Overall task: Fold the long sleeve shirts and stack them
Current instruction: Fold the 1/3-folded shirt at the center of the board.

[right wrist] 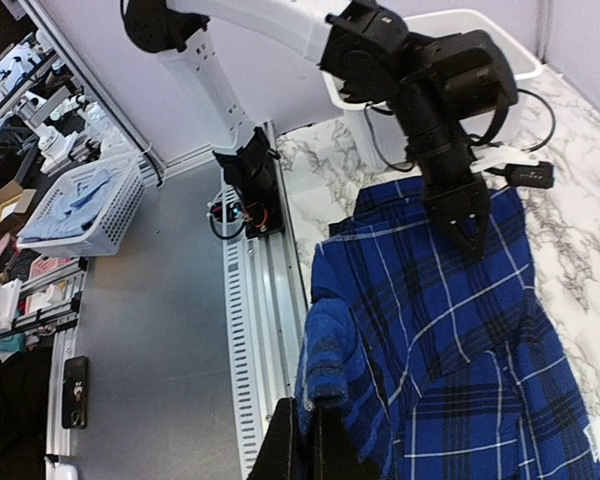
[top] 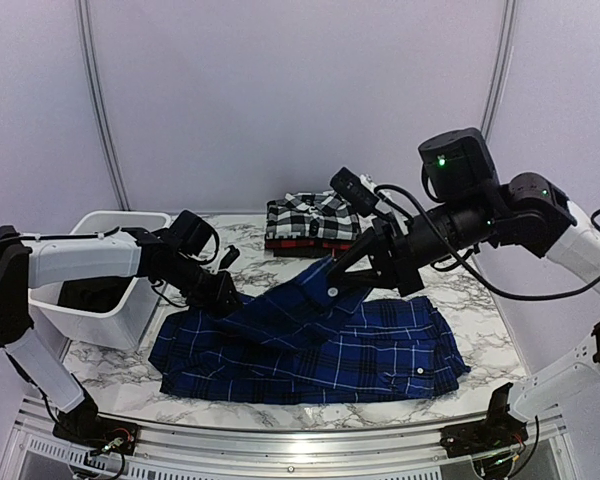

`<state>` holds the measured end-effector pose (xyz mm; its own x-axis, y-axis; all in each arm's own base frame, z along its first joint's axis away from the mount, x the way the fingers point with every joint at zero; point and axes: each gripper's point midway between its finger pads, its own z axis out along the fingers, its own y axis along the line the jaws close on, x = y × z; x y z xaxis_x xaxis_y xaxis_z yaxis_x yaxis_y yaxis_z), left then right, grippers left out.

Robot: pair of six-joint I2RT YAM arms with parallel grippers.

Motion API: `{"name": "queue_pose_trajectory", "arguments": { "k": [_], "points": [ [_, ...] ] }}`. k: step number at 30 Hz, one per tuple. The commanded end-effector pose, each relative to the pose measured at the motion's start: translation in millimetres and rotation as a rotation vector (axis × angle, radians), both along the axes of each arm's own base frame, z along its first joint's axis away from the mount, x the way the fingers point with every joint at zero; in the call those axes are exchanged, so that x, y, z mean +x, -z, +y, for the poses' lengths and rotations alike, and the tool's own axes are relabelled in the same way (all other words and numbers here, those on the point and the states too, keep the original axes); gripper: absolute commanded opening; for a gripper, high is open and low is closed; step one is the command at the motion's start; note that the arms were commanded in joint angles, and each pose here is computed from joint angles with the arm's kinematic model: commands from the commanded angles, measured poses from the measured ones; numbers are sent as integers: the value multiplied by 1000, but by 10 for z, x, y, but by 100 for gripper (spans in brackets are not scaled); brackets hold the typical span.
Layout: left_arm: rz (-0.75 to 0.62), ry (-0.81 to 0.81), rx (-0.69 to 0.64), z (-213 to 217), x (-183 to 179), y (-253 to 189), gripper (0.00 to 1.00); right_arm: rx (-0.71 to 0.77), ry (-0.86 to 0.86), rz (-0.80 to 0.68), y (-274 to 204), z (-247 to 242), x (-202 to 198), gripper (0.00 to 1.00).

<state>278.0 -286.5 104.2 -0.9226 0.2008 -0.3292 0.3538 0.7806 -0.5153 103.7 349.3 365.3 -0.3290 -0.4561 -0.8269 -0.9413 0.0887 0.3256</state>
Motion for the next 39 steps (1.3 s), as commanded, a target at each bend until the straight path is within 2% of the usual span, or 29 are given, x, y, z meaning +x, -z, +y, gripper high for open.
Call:
{"name": "queue_pose_trajectory", "arguments": {
  "k": [1, 18, 34, 39],
  "points": [
    [-12, -12, -6, 36, -106, -134, 18, -101, 88, -85, 17, -122, 172, 0],
    [54, -2, 38, 18, -562, 67, 17, -174, 114, -139, 84, -273, 215, 0],
    [107, -45, 89, 199, -893, 386, 17, -260, 319, -177, 356, -263, 752, 0],
    [50, -90, 86, 266, -820, 256, 16, -256, 311, -126, 507, -209, 755, 0]
  ]
}}
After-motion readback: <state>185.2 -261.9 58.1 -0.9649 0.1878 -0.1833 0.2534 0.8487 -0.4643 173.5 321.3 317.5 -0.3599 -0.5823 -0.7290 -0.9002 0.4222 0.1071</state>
